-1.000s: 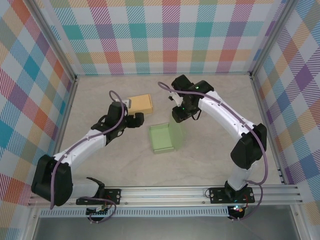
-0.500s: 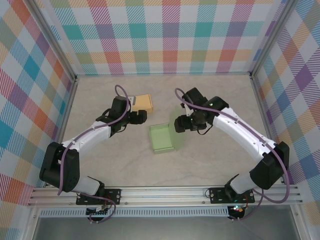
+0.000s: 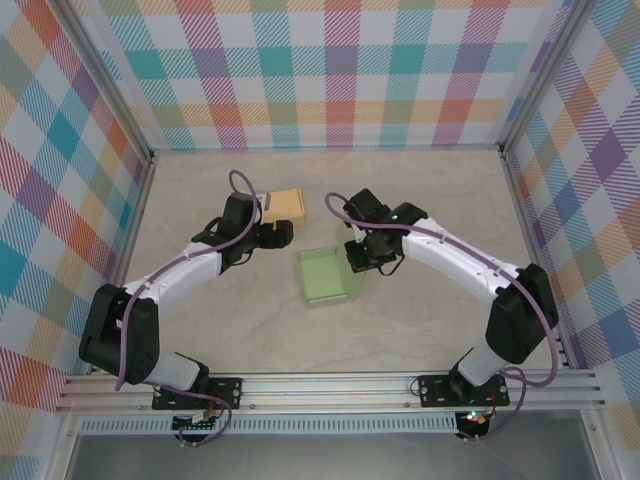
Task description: Fold the paper box
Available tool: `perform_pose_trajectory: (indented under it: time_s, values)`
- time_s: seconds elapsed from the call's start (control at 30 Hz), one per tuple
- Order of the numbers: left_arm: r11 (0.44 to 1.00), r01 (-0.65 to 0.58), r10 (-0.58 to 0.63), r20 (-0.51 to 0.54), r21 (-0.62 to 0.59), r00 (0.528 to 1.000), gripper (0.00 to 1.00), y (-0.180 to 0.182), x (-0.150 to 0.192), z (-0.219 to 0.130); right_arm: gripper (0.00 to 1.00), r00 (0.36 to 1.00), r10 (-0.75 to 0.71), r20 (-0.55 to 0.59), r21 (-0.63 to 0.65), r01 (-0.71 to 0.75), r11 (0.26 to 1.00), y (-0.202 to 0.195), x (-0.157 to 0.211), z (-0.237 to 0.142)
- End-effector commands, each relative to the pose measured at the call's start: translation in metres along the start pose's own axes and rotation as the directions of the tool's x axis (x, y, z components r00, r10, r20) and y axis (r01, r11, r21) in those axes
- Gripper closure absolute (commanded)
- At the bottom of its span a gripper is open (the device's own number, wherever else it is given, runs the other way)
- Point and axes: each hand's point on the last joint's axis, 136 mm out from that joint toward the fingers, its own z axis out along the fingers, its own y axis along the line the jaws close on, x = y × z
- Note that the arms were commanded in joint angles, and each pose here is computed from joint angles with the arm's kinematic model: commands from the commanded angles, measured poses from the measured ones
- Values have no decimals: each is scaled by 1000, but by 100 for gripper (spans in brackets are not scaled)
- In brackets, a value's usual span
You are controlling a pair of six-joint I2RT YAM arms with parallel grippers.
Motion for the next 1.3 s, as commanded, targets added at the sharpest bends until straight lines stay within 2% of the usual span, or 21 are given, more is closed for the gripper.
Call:
perform_pose_trajectory:
  time_s: [0.0,0.07,0.2,0.4,0.53,0.6,0.63,0.67,0.83,0.9,0.97,1.13,1.27]
  values:
    - [999,-37,38,50,-18,998,10,4,-17,-11,95,963,-269,25,57,267,962,-3,-17,-6]
    - [998,-65,67,62,-20,996,10,7,-19,-14,97,920,-391,12,83,389,918,-5,-23,-5]
    - [996,-83,81,87,23,993,9,11,-26,-22,98,779,-627,15,107,622,776,-4,-35,-7]
    - [984,-145,131,127,108,983,10,6,-27,-34,93,637,-769,58,73,765,639,11,-43,-12]
    - [950,-254,233,125,184,964,16,-6,-16,-36,90,595,-800,76,67,797,600,14,-46,-7]
    - [926,-303,281,125,226,952,22,-13,-10,-39,88,595,-801,69,63,798,599,14,-46,-6]
    - [916,-322,298,130,238,946,24,-16,-9,-40,81,598,-799,67,63,797,601,13,-46,-6]
    - [906,-343,316,142,248,938,25,-18,-9,-42,79,602,-796,69,64,793,605,13,-47,-7]
    - [862,-433,387,210,263,898,25,-26,-13,-52,60,625,-774,95,68,772,632,15,-47,-16]
    - [840,-468,421,217,272,881,25,-29,-12,-52,59,644,-757,110,85,753,653,14,-50,-22]
    - [820,-499,450,223,280,865,25,-31,-11,-50,48,673,-727,133,95,722,686,15,-53,-32]
    - [781,-549,490,253,298,834,23,-36,-9,-40,31,772,-604,196,110,595,796,14,-57,-62]
    - [766,-547,489,247,338,837,24,-40,-7,-26,23,846,-462,264,127,445,887,4,-52,-83]
